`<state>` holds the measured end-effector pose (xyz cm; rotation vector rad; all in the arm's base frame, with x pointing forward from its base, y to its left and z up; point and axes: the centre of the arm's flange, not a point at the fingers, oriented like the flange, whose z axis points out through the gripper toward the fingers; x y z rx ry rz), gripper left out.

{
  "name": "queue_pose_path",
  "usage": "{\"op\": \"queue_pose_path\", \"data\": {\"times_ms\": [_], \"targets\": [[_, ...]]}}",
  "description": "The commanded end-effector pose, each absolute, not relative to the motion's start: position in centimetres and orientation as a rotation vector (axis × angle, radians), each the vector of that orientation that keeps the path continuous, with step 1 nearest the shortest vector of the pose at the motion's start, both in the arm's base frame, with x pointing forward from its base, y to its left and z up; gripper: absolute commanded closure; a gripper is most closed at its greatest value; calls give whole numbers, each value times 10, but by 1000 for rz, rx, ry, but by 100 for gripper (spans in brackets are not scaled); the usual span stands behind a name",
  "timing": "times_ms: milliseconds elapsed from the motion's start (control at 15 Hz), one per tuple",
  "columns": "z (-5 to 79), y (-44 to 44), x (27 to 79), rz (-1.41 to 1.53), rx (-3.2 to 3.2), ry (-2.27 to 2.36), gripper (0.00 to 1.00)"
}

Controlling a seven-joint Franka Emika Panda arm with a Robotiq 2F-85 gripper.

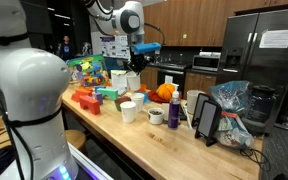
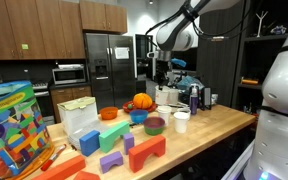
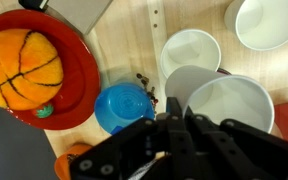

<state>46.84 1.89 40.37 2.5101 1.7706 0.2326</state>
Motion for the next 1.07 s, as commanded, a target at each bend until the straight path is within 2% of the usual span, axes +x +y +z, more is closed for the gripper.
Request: {"op": "queue_pose_path", "data": {"times_ms": [0, 400, 1000], "targets": [[400, 10, 464, 222, 2517, 1763, 99], [387, -1, 463, 203, 2541, 1754, 99], [328, -60, 429, 149, 2595, 1735, 99]]}}
